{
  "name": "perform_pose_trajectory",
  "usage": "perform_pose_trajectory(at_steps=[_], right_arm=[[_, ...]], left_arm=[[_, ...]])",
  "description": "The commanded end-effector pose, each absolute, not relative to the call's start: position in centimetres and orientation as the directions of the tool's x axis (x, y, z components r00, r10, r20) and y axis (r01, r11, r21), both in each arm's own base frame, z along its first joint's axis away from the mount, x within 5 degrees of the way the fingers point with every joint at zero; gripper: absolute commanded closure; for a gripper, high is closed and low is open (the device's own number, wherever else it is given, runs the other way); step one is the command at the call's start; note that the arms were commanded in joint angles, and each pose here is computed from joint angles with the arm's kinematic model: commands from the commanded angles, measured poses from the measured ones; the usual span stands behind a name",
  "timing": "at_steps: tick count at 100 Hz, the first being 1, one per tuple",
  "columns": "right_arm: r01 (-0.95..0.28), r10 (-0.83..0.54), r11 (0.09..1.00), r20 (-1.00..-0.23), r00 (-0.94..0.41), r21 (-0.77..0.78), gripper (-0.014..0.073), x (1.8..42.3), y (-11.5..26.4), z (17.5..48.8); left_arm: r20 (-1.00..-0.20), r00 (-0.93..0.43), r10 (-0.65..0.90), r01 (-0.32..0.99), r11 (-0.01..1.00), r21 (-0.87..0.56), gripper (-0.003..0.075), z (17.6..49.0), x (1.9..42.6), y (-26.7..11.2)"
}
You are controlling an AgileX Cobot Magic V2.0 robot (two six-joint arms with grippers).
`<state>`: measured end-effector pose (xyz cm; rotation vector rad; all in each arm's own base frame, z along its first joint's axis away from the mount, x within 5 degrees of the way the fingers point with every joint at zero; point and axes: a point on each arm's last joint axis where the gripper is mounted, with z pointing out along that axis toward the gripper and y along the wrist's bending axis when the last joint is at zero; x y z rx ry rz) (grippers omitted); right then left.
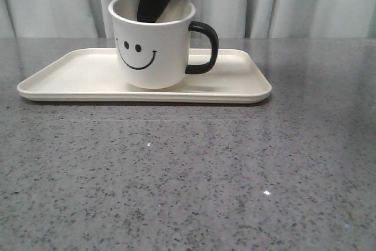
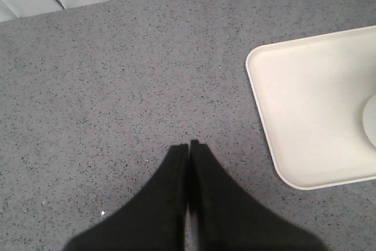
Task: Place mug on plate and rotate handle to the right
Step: 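Lower the rotated mug back onto the tray with the right gripper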
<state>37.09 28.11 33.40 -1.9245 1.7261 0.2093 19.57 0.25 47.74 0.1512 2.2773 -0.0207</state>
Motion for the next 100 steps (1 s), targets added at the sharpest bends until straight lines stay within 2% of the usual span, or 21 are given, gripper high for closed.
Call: perform_pose_trajectory(at_steps=[1,31,100], right_arm=[[-0.957,-0.859,-0.056,-0.475,0.191,-0.284,0.0655,35.1,27.2,36.7],[-0.976,-0.882,-0.067,-0.445,0.156,-0.209,0.0655,35.1,27.2,34.2],[-0.975,-0.88,-0.065,-0.448,0.156,-0.214,0.0652,35.1,27.1,34.4]], left_arm=[[-0.82,-0.565,0.091,0.111,0.993,0.034,0.074,49.1,19.1,0.1],[-0.82,-0.565,0.091,0.112,0.993,0.033,0.074,49.1,19.1,0.1],[-0.804,-0.587,0.09,0.116,0.993,0.026,0.074,48.8,19.4,0.1]])
